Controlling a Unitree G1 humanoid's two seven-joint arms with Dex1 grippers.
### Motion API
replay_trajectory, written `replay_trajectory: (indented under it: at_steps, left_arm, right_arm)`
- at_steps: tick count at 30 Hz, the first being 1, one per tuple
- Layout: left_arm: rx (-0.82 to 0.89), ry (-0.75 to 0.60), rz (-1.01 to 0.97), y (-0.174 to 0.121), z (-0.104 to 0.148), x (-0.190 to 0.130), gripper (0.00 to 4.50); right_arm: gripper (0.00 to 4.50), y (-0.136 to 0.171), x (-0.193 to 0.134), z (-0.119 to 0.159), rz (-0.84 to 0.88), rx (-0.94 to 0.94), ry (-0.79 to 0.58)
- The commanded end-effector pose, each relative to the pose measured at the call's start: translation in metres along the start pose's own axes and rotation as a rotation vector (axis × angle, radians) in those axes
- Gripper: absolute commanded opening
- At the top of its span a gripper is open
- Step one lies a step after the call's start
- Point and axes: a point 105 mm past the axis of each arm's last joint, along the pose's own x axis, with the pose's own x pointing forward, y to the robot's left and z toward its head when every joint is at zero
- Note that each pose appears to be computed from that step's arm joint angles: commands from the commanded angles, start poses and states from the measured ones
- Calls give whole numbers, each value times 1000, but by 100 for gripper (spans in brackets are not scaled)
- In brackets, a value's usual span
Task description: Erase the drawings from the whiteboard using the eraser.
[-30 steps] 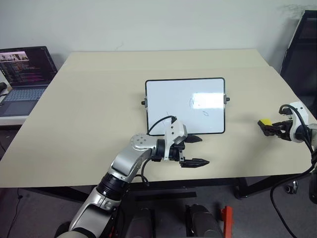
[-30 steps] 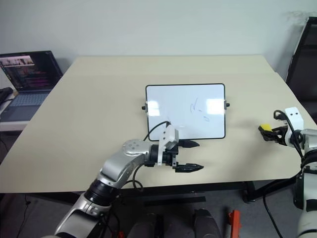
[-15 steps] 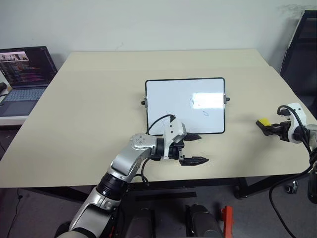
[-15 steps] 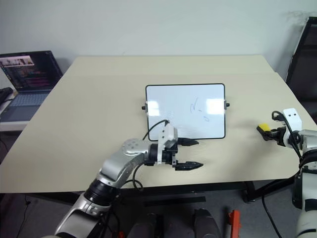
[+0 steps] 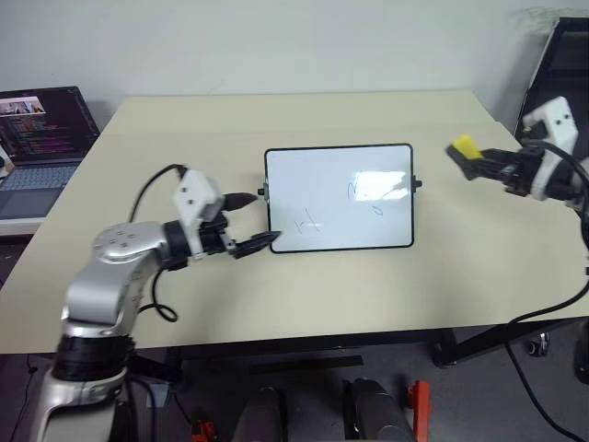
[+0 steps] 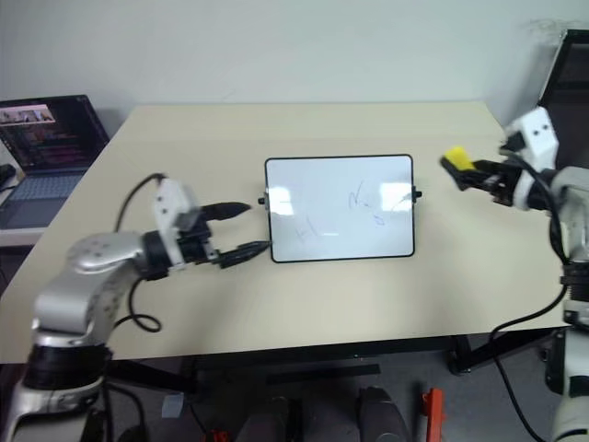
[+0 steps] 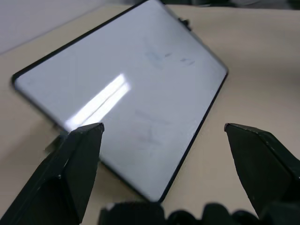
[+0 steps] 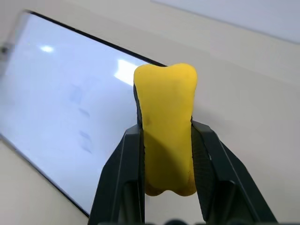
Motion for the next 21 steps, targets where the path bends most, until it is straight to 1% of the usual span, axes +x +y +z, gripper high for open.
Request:
replay_trajectory:
  at_steps: [1,3,6,9,13,18,21]
  left_arm:
    - [22,-25,43,5,3,-14,450]
    - [33,-23,83,9,-3,-19,450]
    - [86,0,103,7,-13,-20,450]
    - [104,-6,109,4,-19,-16,450]
    - [131,11,96,-1,-27,-10,450]
    - [132,13,82,-2,-31,-5,450]
    - [135,17,77,-3,-32,1,450]
  right_arm:
    - [99,28,11,28,66,-63,-72]
    - [99,48,26,30,110,-98,-69]
    - [99,86,48,18,179,-306,-5]
    - [99,111,68,12,216,-384,-7]
    - [99,122,95,5,182,-462,1]
    - [99,138,123,-2,189,-546,15]
    - [99,137,137,-11,187,-565,34]
